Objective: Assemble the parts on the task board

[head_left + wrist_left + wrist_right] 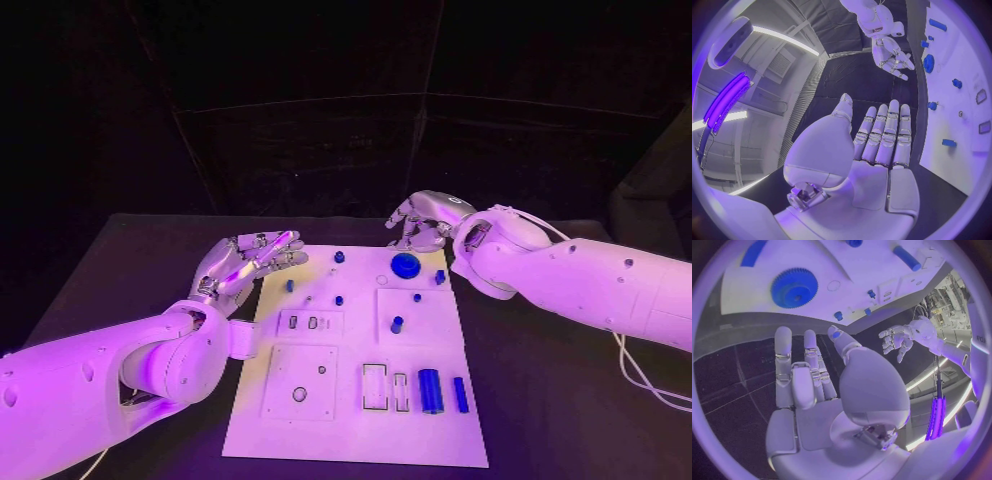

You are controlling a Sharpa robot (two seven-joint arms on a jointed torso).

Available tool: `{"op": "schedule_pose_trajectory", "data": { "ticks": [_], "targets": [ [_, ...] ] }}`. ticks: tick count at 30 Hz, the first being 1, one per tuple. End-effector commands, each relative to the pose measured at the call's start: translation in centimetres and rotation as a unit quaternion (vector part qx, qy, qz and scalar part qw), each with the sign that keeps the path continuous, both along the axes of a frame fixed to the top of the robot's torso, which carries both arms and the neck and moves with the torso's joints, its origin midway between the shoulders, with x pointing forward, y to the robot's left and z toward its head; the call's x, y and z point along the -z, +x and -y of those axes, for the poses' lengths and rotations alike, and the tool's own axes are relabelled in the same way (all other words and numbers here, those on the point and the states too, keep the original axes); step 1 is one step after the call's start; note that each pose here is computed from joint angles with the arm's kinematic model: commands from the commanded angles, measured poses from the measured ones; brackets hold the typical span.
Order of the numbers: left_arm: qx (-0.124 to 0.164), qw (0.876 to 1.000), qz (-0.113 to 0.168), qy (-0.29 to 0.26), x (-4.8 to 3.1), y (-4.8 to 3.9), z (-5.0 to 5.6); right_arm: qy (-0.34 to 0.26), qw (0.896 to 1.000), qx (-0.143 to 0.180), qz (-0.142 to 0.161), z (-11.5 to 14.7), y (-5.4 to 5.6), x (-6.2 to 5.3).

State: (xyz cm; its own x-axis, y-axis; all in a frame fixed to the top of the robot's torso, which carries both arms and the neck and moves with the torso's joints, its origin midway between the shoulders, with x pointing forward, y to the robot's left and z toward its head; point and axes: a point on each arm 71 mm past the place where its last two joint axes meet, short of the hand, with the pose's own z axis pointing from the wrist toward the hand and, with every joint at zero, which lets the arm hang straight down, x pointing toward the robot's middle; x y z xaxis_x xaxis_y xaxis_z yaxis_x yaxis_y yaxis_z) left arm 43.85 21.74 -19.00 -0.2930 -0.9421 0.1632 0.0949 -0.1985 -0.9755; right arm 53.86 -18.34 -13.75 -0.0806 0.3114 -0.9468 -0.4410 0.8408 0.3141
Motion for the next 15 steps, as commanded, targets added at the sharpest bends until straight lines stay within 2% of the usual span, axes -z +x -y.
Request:
{"op": "schedule_pose_trajectory", "data": {
  "ticks": [1,7,15],
  "targets": [
    [0.008,1.000,0.005,-0.005,-0.19,-0.02,0.1,0.026,0.997,0.031,-0.063,1.1,-0.3,0.3],
    [0.009,1.000,0.007,-0.004,-0.18,0.04,0.1,-0.007,0.993,0.048,-0.105,2.9,-0.6,0.9],
    [0.011,1.000,0.007,-0.004,-0.15,0.09,0.2,-0.042,0.991,0.049,-0.116,2.7,-0.1,1.4]
  ]
}}
